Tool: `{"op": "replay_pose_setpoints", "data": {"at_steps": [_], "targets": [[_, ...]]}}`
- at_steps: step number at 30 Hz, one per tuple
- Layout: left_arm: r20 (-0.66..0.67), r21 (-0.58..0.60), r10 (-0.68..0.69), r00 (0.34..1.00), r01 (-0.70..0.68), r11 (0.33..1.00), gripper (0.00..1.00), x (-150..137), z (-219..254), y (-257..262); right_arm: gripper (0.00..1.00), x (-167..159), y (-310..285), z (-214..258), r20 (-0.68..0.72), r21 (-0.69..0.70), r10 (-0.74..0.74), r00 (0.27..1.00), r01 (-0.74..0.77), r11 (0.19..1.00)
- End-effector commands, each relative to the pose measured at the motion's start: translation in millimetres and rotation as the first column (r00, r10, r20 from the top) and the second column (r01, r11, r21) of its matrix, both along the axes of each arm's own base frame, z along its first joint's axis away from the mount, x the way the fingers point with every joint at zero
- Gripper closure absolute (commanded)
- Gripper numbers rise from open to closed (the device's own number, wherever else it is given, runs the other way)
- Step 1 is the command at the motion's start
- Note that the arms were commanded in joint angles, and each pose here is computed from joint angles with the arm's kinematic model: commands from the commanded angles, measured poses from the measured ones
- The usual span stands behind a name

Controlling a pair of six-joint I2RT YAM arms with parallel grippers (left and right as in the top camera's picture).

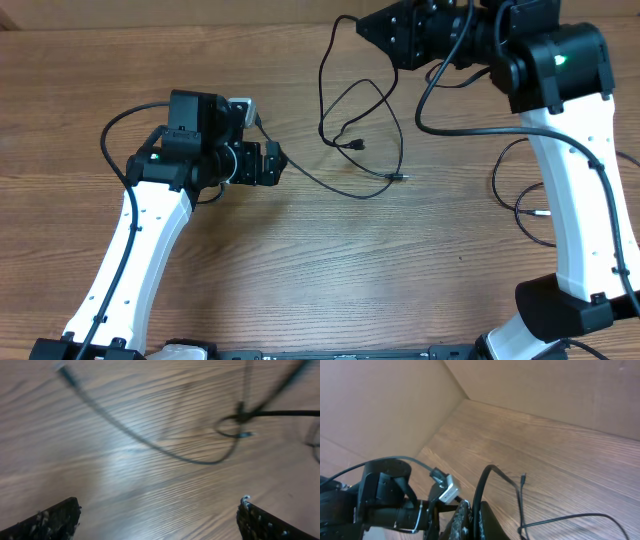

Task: Untangle cables

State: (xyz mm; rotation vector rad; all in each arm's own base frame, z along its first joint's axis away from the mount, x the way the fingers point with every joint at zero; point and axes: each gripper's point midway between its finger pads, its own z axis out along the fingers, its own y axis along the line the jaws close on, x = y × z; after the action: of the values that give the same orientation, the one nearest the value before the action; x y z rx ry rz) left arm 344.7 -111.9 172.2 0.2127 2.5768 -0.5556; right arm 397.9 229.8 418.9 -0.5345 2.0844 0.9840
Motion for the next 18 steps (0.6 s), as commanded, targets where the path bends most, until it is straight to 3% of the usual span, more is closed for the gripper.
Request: {"op": "replay_pose_setpoints", "data": {"at_steps": [1,18], "targets": [[0.083,-0.061,-0.158,0.984,0.163,0.985,0.0,-5,17,-21,0.96,-13,10,17,0.058,0.006,0.039,0.998,-0.039,0.999],[0.246,0.013,-0.324,0.914,0.331,0.944,0.0,9,27,-48,0.96,-17,18,19,0.072,0.006,0.06,0.996,-0.061,0.998]]}}
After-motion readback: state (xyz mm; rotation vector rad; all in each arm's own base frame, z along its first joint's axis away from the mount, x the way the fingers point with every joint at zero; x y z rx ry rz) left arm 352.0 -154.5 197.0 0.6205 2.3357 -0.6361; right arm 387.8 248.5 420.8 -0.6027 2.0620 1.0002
